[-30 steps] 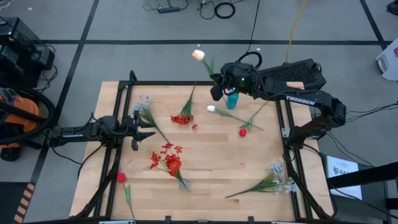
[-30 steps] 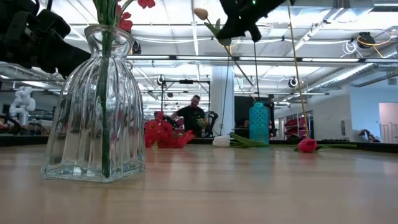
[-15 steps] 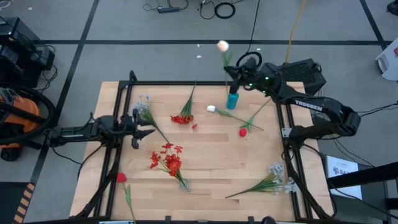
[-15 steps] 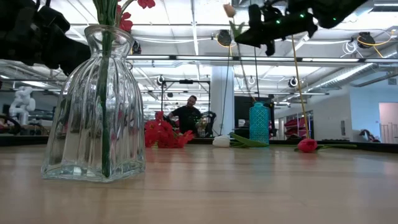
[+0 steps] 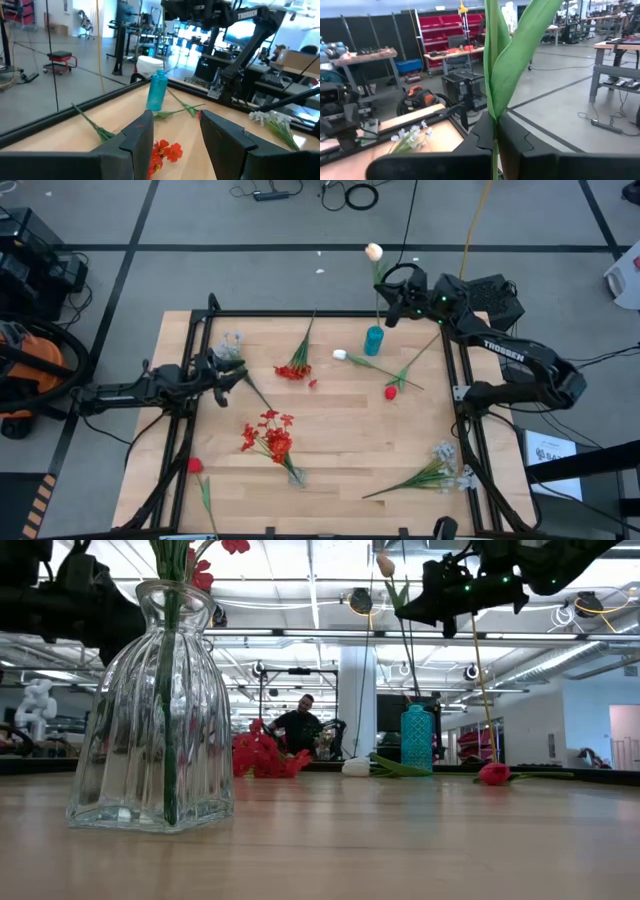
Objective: Sort flowers into vase by color
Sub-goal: Put the yellow flower into the blue vase
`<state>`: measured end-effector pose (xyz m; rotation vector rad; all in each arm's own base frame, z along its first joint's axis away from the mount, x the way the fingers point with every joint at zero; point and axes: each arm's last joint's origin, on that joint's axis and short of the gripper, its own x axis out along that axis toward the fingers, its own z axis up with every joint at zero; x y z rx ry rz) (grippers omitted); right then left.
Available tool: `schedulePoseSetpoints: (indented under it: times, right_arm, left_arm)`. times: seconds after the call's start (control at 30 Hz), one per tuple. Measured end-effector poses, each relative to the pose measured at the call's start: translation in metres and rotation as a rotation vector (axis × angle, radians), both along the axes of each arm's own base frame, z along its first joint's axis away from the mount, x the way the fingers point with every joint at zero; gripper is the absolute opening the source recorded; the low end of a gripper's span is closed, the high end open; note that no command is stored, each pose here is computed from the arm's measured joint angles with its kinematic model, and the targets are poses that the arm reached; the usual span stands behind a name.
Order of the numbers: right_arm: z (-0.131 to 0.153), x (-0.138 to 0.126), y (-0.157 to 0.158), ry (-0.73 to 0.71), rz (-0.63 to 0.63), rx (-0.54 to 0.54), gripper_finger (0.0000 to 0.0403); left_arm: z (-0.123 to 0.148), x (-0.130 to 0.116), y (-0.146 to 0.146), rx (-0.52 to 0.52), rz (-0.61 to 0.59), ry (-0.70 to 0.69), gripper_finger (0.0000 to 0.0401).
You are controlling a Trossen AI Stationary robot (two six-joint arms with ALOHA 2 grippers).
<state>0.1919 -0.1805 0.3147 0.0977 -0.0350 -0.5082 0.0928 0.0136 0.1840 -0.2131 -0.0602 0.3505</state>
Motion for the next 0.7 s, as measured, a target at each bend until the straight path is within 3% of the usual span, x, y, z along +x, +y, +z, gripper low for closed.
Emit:
schedulePoseSetpoints:
  times: [0.2, 0.57, 0.7]
  right_arm:
    - [-0.003, 0.002, -0.007, -0.011, 0.006, -0.025, 0.0000]
    - [-0.025, 0.014, -0.019, 0.048, 0.051, 0.026, 0.0000]
    - [-0.029, 0.013, -0.019, 0.021, 0.055, -0.015, 0.0000]
  left_arm:
    - [-0.003, 0.003, 0.001, -0.003, 0.017, 0.035, 0.0168]
    - [-0.005, 0.005, 0.001, -0.019, 0.021, 0.057, 0.0168]
    - [-0.005, 0.005, 0.001, -0.019, 0.025, 0.058, 0.0168]
